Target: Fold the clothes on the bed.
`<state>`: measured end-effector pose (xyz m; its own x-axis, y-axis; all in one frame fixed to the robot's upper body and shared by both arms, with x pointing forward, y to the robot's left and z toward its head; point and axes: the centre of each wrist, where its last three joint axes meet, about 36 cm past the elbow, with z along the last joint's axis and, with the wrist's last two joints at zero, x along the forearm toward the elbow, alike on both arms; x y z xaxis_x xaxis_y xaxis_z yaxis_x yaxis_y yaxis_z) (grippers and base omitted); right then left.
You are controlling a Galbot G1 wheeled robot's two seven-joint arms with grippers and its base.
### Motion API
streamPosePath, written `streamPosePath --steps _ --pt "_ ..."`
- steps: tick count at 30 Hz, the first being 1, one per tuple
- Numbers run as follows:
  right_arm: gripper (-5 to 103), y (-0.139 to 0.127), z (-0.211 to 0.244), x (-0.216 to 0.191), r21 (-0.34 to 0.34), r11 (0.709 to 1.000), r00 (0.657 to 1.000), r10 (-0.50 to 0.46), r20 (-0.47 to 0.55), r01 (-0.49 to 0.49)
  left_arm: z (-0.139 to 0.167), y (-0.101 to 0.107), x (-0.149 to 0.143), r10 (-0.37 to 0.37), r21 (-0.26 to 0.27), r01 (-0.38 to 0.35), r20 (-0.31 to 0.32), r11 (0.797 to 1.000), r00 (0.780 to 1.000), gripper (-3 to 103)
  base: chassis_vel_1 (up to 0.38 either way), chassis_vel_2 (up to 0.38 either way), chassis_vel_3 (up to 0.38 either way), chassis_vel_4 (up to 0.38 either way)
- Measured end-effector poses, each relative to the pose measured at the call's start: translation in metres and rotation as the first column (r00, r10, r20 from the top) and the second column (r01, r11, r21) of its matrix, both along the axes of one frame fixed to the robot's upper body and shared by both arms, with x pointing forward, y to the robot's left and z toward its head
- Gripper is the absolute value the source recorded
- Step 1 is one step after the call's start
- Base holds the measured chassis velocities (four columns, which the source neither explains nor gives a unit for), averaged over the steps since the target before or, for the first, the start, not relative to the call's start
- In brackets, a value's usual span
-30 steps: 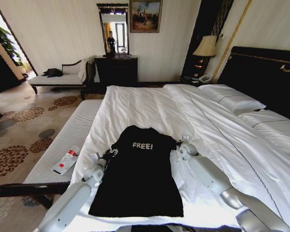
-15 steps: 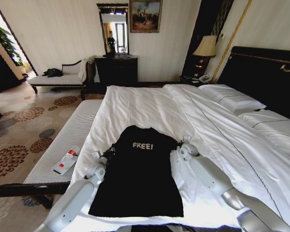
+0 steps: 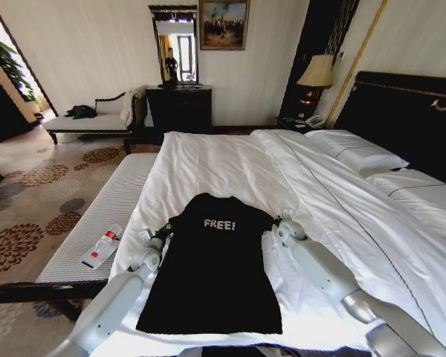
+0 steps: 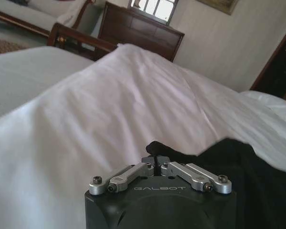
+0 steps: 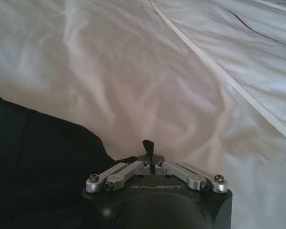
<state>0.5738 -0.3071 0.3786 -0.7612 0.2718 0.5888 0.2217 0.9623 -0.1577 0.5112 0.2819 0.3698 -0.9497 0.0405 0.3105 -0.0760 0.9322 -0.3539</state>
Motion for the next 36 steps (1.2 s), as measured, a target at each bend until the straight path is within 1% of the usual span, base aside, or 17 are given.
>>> streamPosePath --steps 3,4,6,9,14,17,23,31,36 --pt "0 0.002 0.001 0.0 0.004 1.0 1.0 0.003 0.003 -0.003 0.021 0.013 0.031 0.02 0.01 -0.02 0.039 1.0 0.999 1 0.0 0.0 0.0 0.0" --pt "0 0.002 0.001 0.0 0.004 1.0 1.0 0.003 0.003 -0.003 0.021 0.013 0.031 0.02 0.01 -0.02 0.039 1.0 0.999 1 0.0 0.0 0.0 0.0" --pt "0 0.005 0.002 -0.001 0.008 1.0 1.0 0.007 0.004 -0.007 0.029 0.019 0.04 0.024 0.016 -0.024 0.048 1.0 0.999 1 0.0 0.0 0.0 0.0" --pt "0 0.006 0.002 -0.003 0.008 1.0 1.0 0.01 0.002 -0.01 0.03 0.022 0.041 0.021 0.023 -0.022 0.047 0.999 0.999 1 0.0 0.0 0.0 0.0" --pt "0 0.005 -0.001 -0.004 0.004 1.0 1.0 0.014 -0.003 -0.014 0.02 0.026 0.039 0.033 0.036 -0.034 0.029 0.999 0.999 1 0.0 0.0 0.0 0.0" --pt "0 0.009 -0.002 -0.004 0.007 1.0 1.0 0.018 -0.004 -0.018 0.018 0.035 0.049 0.056 0.044 -0.058 0.026 0.997 0.998 1 0.0 0.0 0.0 0.0" --pt "0 0.011 0.0 -0.003 0.007 1.0 1.0 0.022 0.0 -0.022 0.021 0.045 0.06 0.078 0.047 -0.08 0.028 0.996 0.997 1 0.0 0.0 0.0 0.0" --pt "0 0.011 0.001 -0.002 0.012 1.0 1.0 0.02 0.002 -0.02 0.022 0.05 0.065 0.092 0.05 -0.094 0.028 0.994 0.995 1 0.0 0.0 0.0 0.0" --pt "0 0.013 0.0 -0.003 0.015 1.0 1.0 0.023 0.002 -0.023 0.019 0.049 0.061 0.089 0.054 -0.09 0.023 0.994 0.996 1 0.0 0.0 0.0 0.0"
